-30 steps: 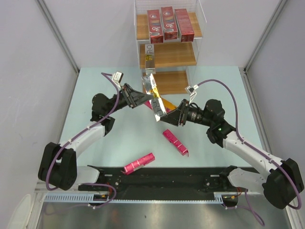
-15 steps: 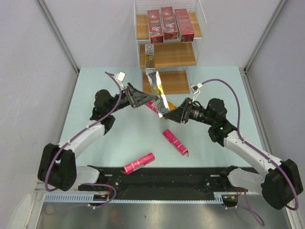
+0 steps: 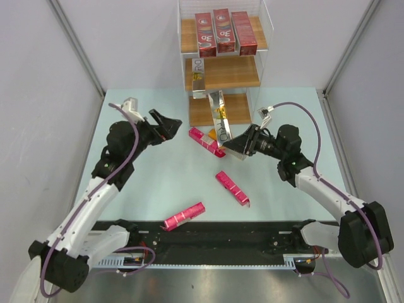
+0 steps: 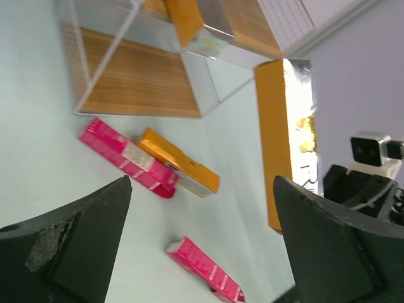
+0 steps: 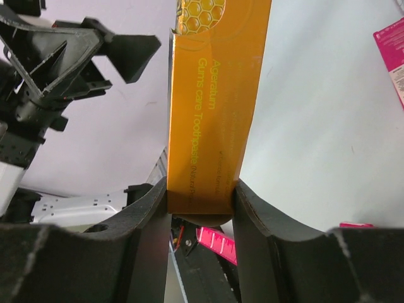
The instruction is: Place and organize the toothpastes onto the shelf
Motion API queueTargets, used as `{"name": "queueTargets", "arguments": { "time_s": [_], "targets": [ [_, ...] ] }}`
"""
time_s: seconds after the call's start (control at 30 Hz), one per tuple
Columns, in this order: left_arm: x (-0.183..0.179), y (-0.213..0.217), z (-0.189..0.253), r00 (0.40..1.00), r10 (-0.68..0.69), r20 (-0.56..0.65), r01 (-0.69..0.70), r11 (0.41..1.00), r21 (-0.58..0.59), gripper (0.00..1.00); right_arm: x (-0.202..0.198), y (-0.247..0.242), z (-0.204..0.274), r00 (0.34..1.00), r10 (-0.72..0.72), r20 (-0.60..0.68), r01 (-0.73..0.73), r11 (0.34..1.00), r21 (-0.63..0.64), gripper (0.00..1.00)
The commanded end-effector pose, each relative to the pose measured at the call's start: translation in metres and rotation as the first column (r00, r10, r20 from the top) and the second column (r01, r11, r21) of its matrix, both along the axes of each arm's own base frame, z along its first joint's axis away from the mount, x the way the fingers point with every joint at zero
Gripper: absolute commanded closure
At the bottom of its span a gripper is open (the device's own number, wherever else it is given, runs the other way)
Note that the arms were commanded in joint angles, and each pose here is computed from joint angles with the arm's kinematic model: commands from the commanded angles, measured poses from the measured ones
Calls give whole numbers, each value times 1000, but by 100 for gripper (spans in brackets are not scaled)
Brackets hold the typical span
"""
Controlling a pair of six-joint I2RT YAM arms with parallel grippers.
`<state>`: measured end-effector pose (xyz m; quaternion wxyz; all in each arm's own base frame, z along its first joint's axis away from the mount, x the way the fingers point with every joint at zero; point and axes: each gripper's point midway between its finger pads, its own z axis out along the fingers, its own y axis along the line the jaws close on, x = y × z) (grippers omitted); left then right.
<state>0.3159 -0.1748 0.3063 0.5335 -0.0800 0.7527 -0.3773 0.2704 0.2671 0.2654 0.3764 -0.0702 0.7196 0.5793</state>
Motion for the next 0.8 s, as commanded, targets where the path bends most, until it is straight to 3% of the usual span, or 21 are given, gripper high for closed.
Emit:
{"name": "queueTargets", "arguments": {
  "time_s": [0.0, 0.27, 0.5, 0.77],
  "targets": [
    [-1, 37, -14, 985, 171, 1, -170, 978, 118, 0, 10, -7, 28, 994, 1, 106, -8, 998, 65, 73],
    [4, 15, -31, 997, 61, -50, -53, 988, 142, 0, 40, -13, 35, 995, -16, 98, 7, 996, 91, 72],
    [1, 1, -76, 989, -5, -145, 24, 992, 126, 0, 72, -7, 57, 992, -33, 121, 20, 994, 111, 73],
    [-9, 3, -104, 982, -8, -191, 34, 991, 130, 0, 122, 7, 39, 999, -44, -5, 44, 990, 133, 73]
  ]
}}
